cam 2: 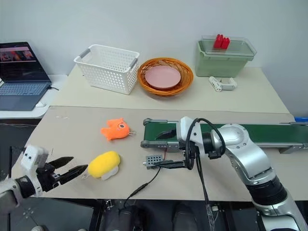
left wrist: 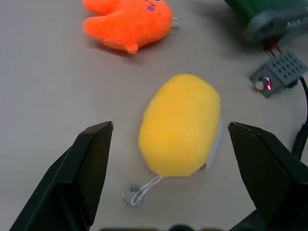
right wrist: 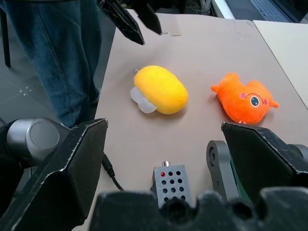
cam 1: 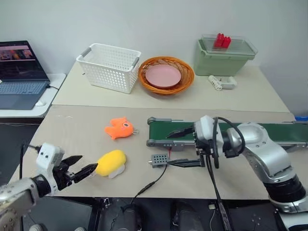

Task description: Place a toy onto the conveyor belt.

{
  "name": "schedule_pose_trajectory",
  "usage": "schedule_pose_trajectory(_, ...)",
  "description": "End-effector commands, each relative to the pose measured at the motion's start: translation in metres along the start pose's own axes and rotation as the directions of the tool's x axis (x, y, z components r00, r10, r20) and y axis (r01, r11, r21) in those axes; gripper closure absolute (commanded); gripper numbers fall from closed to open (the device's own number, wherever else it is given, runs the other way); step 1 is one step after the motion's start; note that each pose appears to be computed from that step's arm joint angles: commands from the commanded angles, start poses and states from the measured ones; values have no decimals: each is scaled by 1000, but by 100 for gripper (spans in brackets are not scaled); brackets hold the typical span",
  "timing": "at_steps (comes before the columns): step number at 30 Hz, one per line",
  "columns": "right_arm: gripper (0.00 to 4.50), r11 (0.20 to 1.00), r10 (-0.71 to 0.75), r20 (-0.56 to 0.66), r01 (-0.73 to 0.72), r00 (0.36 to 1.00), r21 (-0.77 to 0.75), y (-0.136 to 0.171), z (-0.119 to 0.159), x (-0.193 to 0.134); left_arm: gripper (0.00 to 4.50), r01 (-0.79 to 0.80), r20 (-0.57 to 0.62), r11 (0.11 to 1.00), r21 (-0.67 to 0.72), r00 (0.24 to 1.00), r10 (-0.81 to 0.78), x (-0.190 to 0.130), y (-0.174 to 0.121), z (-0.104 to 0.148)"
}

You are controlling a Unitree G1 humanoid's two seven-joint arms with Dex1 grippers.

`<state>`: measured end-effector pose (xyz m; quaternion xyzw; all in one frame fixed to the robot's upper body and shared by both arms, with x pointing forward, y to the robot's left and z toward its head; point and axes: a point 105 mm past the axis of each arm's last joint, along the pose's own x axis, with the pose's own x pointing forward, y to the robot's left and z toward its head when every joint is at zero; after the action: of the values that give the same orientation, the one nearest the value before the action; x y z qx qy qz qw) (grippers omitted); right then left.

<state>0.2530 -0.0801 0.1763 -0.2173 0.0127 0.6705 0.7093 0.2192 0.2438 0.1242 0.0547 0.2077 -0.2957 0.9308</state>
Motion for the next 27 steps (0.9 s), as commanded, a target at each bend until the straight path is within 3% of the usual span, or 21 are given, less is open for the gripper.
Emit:
schedule_pose_trajectory(1, 0, 999, -34, 3, 34, 999, -33, -2, 3, -5, 43, 86, 58, 995, -42, 995, -84, 4, -9, 10)
schedule_pose_trajectory(7, 0, 998, -61, -27, 61, 998, -28, -2, 1, -16, 43, 71, 211, 886, -459, 977, 31, 4, -2, -11)
schedule_pose_trajectory(11, 0, 998, -52, -55, 51, 997, -23, -1, -2, -22, 43, 146, 331, 723, -675, 936, 120, -13, -10, -22)
schedule_pose_trajectory(15, 0, 998, -55, -65, 54, 996, -20, -3, -3, -23, 43, 245, 351, 585, -773, 934, 73, -25, -51, -41)
schedule_pose_trajectory(21, 0, 999, -46, -73, 45, 996, -15, -3, -4, -23, 43, 204, 276, 472, -857, 957, 87, -33, -74, -78)
schedule_pose_trajectory(27, 0, 998, -55, -73, 54, 996, -17, -7, -3, -23, 43, 121, 230, 479, -869, 957, 176, -16, -59, -104)
